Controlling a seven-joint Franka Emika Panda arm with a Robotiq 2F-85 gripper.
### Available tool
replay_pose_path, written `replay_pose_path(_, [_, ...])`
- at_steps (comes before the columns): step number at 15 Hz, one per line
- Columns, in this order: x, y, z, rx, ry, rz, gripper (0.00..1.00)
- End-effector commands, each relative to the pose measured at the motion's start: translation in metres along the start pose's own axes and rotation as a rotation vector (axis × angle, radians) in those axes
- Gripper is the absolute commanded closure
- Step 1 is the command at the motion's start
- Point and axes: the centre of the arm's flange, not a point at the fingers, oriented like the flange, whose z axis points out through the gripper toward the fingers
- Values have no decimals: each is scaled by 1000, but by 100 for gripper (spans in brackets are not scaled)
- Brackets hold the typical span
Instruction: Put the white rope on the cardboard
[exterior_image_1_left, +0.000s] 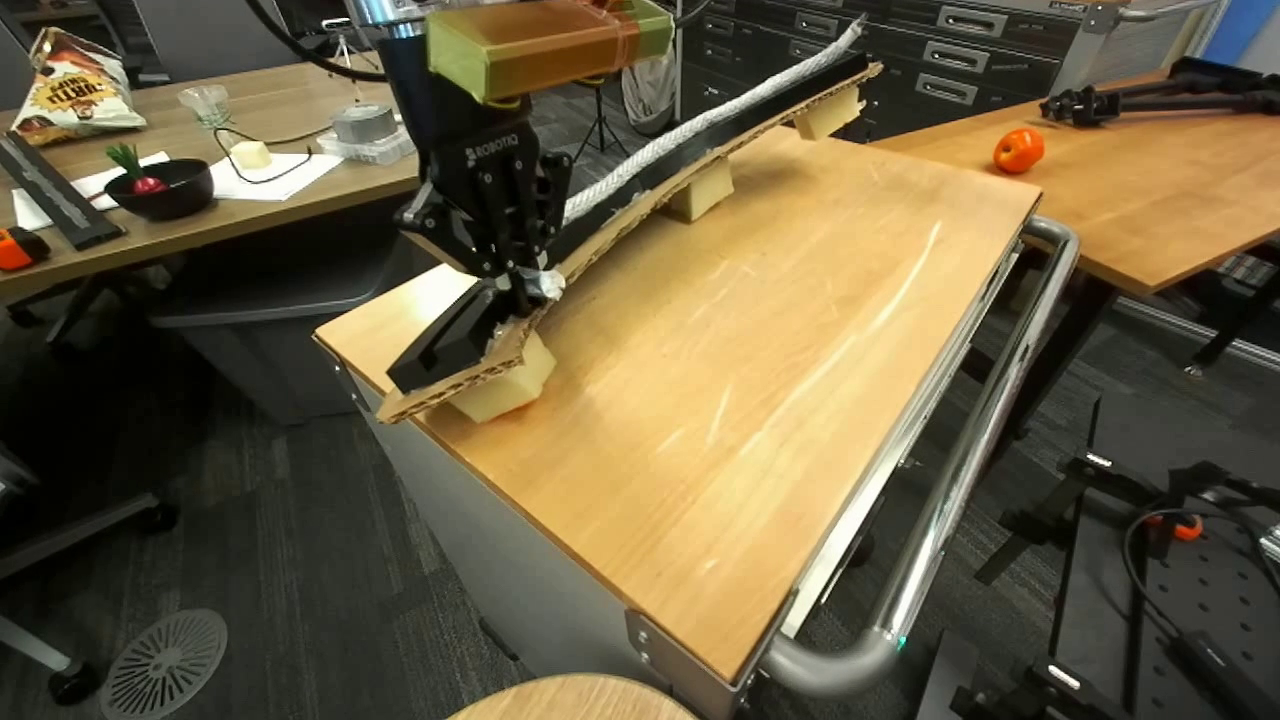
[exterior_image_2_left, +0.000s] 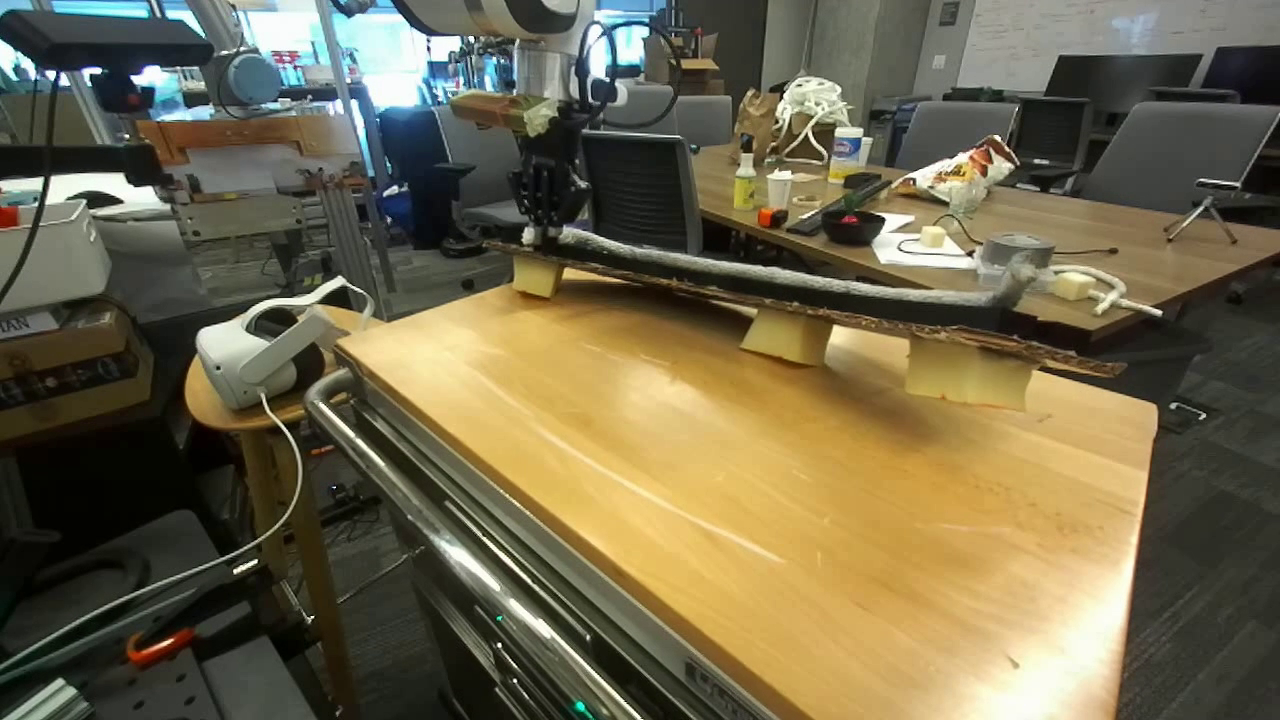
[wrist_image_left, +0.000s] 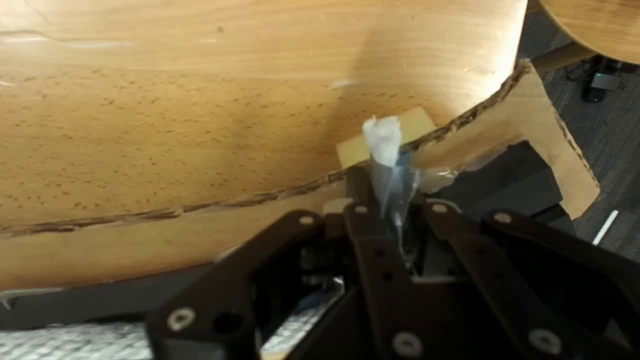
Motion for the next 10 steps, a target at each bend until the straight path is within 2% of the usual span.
replay_pose_path(1, [-7,9,1,79,18,-31,100])
replay_pose_path(10, [-5,31,14,234,-35,13,98])
